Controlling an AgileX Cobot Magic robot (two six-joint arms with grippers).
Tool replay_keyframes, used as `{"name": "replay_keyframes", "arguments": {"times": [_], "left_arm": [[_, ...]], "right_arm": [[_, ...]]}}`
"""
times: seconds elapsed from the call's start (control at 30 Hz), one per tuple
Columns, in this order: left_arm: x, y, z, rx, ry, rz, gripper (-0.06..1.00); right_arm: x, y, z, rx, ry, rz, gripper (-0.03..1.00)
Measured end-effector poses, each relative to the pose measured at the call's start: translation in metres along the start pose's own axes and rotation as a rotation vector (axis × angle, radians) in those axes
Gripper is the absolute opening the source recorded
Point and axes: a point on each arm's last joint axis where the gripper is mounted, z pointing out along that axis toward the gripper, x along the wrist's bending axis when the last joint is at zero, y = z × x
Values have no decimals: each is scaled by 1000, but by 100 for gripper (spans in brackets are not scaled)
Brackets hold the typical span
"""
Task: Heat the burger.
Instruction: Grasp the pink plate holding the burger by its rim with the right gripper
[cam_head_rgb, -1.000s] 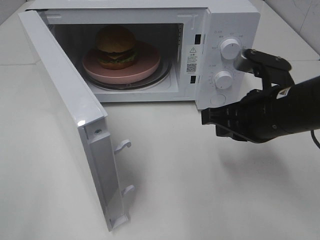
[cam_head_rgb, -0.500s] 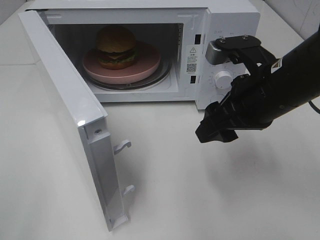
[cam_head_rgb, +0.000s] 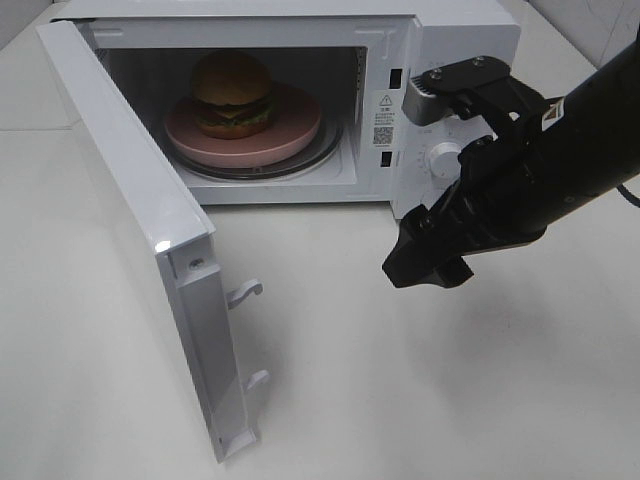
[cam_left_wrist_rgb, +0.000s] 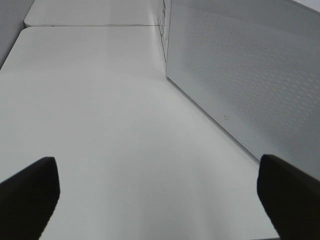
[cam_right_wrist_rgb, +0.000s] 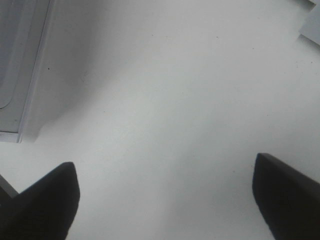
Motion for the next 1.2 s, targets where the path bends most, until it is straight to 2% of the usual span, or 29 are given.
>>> {"name": "replay_keyframes", "arguments": {"times": [0.03,0.1,0.13,0.2,0.27,0.3,0.33,0.37,0.4,0.47,0.5,0.53,0.6,0.83,1.2], "left_arm": [[0,0,0,0,0,0,100],[0,0,0,-1,0,0,100],[0,0,0,-1,0,0,100],[0,0,0,-1,0,0,100],[0,0,0,-1,0,0,100],[0,0,0,-1,0,0,100],[0,0,0,-1,0,0,100],[0,0,0,-1,0,0,100],[0,0,0,-1,0,0,100],[0,0,0,-1,0,0,100],[0,0,0,-1,0,0,100],[0,0,0,-1,0,0,100],[0,0,0,-1,0,0,100],[0,0,0,-1,0,0,100],[0,0,0,-1,0,0,100]], "right_arm": [[0,0,0,0,0,0,87],[-2,7,-2,29,-3,-125,74],[-2,7,-2,29,-3,-125,74],[-1,13,3,81,15,-288,69],[0,16,6,94,22,-337,68],[2,24,12,105,29,-415,71],[2,24,12,105,29,-415,71],[4,29,14,106,30,-446,74],[6,42,20,101,35,-521,83],[7,48,22,98,38,-560,86],[11,58,30,104,57,-668,93],[11,58,30,104,57,-668,93],[16,75,40,101,77,-802,97],[18,109,61,90,91,-974,99],[9,144,94,98,86,-1104,99]]}}
